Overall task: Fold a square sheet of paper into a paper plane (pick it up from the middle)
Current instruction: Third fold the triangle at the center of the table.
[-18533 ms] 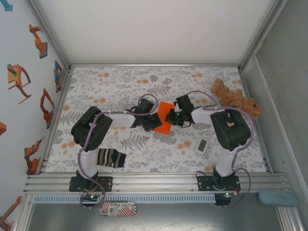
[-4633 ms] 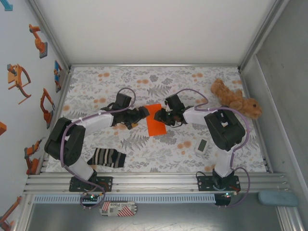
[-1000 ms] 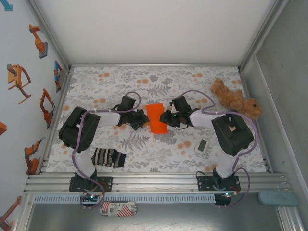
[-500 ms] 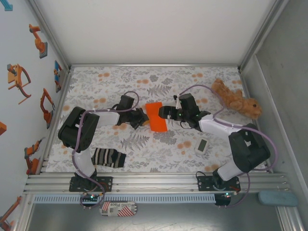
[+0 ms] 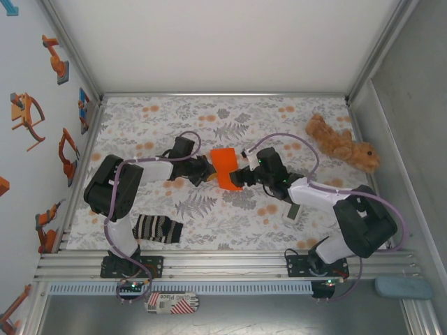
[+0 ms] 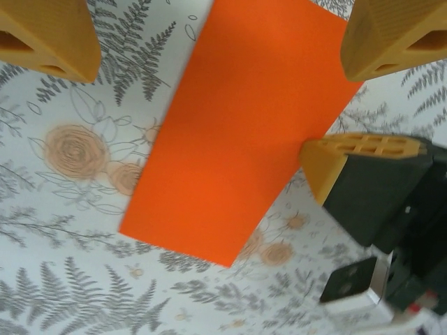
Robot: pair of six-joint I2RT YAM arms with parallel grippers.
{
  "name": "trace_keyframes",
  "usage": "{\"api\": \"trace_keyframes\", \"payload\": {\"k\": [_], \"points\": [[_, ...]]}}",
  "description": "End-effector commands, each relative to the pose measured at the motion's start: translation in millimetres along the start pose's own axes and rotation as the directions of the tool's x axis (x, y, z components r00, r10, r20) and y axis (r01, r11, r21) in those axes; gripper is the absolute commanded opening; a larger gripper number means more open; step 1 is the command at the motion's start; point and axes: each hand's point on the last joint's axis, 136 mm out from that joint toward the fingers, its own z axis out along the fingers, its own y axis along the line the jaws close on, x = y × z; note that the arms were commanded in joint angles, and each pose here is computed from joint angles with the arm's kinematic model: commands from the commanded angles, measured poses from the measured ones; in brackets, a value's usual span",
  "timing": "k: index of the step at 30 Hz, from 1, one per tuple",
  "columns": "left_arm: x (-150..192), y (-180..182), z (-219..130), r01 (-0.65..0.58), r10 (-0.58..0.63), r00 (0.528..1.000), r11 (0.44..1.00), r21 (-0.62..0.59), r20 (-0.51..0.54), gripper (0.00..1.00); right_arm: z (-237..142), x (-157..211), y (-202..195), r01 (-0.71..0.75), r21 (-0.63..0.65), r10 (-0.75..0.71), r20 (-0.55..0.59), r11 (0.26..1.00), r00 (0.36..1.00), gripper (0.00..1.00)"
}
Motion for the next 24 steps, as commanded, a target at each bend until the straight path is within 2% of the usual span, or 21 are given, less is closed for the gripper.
{"api": "trace_keyframes", "payload": {"k": [1,10,16,24], "points": [[0,-18,-12,0.003,-0.003,1.0,1.0,0.024,-0.003,0.0,9,-5,14,0.17,-0.009,-0.17,0.012,0.985,0.985,0.87],[-1,-22,-15,-0.001,0.001,1.0,1.0,0.03,-0.002,0.0,28,34,36,0.34,-0.036,-0.341,-0.043,0.94,0.939,0.87],[-1,-21,-15,0.0,0.0,1.0,1.0,0.028,-0.008,0.0,37,47,32,0.41,-0.013,-0.409,-0.092,0.912,0.908,0.74],[0,-20,-14,0.001,-0.001,1.0,1.0,0.024,-0.012,0.0,40,45,35,0.458,-0.005,-0.457,-0.081,0.889,0.886,0.7]]}}
